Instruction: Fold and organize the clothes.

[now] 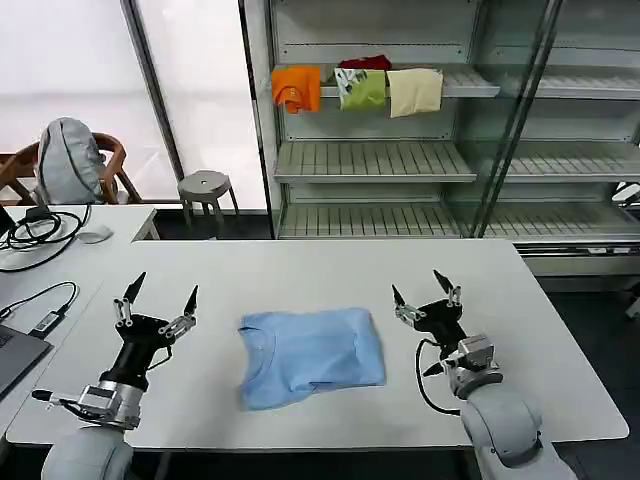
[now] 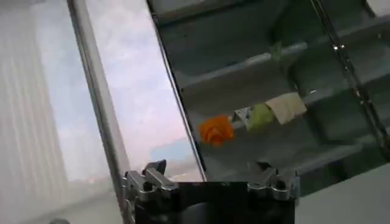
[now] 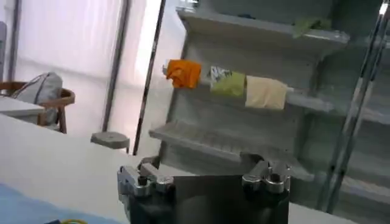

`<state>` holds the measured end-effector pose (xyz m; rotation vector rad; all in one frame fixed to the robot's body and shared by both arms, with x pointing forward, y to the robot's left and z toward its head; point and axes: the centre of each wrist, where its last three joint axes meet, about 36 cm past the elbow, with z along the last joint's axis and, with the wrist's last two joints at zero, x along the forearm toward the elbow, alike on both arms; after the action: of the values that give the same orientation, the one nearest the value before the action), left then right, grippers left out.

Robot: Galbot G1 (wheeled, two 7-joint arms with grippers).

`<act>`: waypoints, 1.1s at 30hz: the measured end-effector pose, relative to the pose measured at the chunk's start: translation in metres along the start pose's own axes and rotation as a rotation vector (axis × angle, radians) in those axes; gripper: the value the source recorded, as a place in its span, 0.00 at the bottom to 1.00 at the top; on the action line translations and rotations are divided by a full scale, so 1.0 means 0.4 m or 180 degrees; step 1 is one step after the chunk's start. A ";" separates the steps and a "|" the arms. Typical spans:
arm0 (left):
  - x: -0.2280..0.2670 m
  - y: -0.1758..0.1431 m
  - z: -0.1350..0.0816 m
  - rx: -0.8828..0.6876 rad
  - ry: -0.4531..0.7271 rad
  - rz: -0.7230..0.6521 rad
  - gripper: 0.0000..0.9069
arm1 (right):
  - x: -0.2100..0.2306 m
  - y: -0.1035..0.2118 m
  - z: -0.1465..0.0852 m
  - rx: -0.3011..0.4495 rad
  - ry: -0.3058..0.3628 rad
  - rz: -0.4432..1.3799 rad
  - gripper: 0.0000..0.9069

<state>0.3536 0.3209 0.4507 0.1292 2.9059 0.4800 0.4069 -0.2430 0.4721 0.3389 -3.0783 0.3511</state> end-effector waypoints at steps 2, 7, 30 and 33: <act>-0.005 -0.009 0.001 -0.0028 -0.0025 -0.0009 1.00 | -0.008 -0.007 0.004 -0.0016 -0.0018 0.0024 1.00; -0.017 -0.025 0.000 -0.0070 -0.0096 -0.0042 1.00 | -0.028 -0.029 0.010 -0.0021 -0.0055 0.0073 1.00; -0.075 -0.022 0.001 -0.0176 -0.0185 0.0025 1.00 | -0.040 -0.139 0.022 0.0002 -0.0112 0.0252 1.00; -0.085 -0.016 0.001 -0.0183 -0.0201 0.0019 1.00 | -0.045 -0.142 0.020 0.0027 -0.0161 0.0270 1.00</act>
<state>0.3867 0.3112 0.4542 0.1423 2.8281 0.5496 0.4370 -0.2951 0.4758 0.2213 -3.1486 0.3639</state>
